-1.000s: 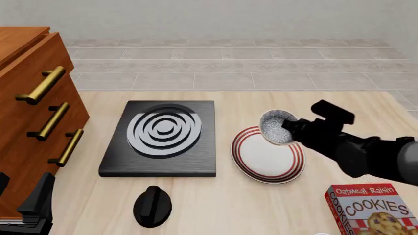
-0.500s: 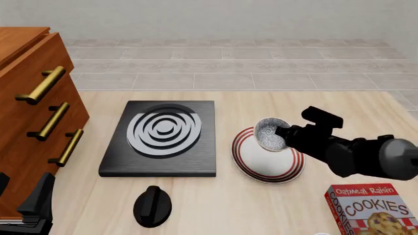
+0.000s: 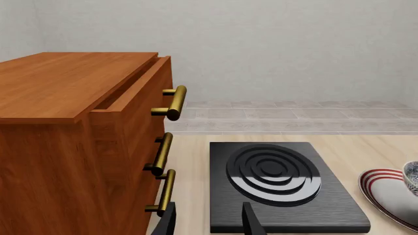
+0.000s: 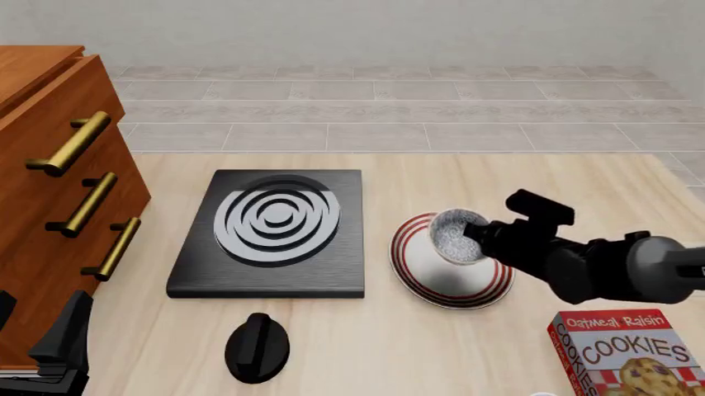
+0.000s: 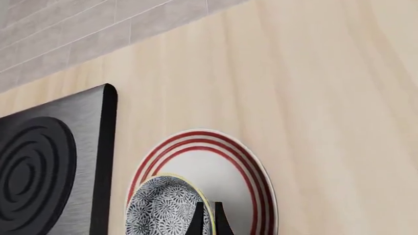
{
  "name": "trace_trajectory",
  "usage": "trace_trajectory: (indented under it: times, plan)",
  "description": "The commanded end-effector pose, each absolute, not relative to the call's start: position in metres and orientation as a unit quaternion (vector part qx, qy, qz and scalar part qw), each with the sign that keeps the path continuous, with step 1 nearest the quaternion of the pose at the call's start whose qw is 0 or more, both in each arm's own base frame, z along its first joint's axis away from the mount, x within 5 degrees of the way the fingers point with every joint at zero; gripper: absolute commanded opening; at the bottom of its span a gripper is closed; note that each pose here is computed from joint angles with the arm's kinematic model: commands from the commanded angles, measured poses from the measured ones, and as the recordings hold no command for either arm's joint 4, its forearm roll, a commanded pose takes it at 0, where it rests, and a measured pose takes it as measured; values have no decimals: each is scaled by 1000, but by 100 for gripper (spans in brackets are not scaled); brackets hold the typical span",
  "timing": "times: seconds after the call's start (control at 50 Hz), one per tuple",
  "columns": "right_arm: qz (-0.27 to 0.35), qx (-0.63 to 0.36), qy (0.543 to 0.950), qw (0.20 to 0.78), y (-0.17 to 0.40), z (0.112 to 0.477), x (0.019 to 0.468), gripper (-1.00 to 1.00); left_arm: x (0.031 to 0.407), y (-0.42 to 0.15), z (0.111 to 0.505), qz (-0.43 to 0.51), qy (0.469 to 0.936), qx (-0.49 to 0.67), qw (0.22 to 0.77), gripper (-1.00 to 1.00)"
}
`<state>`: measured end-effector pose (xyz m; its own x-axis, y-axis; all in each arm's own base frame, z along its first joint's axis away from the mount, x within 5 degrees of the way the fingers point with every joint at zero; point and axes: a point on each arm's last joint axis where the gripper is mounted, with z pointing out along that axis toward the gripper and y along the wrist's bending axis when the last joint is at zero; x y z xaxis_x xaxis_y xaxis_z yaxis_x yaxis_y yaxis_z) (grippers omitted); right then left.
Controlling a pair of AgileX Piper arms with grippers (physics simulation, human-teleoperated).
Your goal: Pick the akita bowl on the cookies box and place it on the plate.
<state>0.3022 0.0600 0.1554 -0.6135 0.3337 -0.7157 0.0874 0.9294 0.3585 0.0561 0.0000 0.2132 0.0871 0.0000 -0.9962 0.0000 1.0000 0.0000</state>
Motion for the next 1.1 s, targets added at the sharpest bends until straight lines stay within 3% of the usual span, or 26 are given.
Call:
trace_trajectory:
  times: [0.02,1.1]
  plan:
    - [146,125,887,421,59,148,305,-100,56,0,213,0,676,0,737,100]
    - [138,118,895,408,62,130,317,-100,56,0,213,0,676,0,737,100]
